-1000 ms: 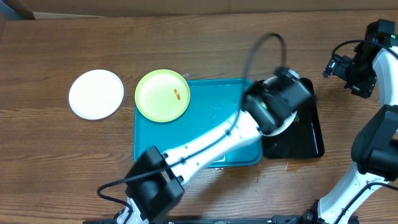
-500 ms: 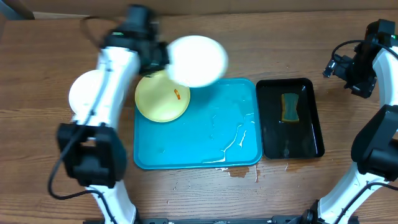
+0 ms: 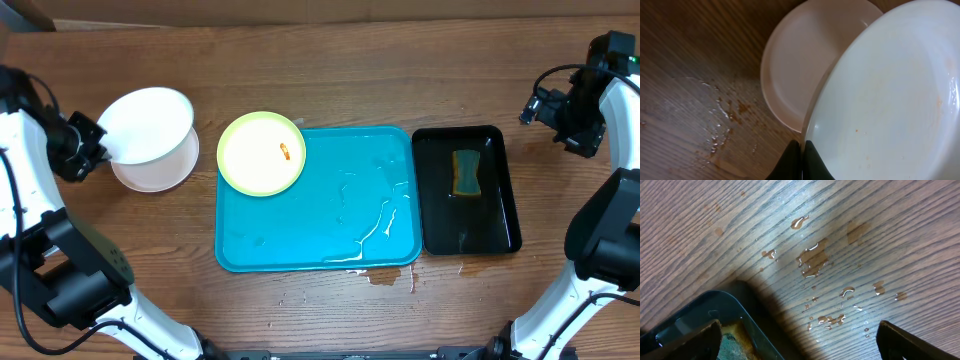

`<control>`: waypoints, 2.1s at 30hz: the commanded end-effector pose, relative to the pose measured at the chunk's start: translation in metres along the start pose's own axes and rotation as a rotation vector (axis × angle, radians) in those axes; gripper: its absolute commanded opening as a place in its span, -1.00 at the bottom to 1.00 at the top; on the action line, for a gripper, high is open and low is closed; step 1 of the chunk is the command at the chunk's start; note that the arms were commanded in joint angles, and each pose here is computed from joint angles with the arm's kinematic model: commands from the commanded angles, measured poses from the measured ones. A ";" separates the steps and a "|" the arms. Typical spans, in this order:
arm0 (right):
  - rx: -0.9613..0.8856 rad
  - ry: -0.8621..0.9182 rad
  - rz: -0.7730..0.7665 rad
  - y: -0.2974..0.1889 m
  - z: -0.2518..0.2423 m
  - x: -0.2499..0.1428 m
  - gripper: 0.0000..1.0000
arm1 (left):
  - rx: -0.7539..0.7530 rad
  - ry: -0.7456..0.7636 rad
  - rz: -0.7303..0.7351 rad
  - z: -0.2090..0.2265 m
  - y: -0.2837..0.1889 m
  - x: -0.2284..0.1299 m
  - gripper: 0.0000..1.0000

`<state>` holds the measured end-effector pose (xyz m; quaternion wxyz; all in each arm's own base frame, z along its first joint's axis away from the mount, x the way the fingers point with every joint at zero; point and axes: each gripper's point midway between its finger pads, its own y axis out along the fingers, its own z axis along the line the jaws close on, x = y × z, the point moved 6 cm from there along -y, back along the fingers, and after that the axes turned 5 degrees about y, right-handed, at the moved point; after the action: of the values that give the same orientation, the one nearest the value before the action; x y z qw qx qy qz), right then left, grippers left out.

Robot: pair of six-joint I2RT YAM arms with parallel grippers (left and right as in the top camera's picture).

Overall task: Clean dirty plates on tray and stack at the side
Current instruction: 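Carry the white plate left and stack it on the cleaned plate, then move the left gripper to the yellow plate rim and grasp it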

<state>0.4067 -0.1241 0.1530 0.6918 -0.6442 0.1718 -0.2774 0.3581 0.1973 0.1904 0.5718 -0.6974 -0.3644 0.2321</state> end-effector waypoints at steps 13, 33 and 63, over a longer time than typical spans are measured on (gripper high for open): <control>0.014 0.002 -0.039 -0.015 0.002 0.003 1.00 | 0.157 0.019 -0.096 0.005 0.017 -0.004 -0.92; 0.014 0.002 -0.039 -0.015 0.002 0.003 1.00 | 0.160 0.013 -0.118 0.008 0.033 -0.003 0.47; 0.014 0.002 -0.039 -0.015 0.002 0.003 1.00 | 0.095 0.694 0.069 -0.133 0.068 -0.130 0.18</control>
<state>0.4066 -0.1242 0.1530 0.6918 -0.6441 0.1719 -0.2775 0.3932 0.0030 0.1361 0.6595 -0.7444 -0.1004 0.0282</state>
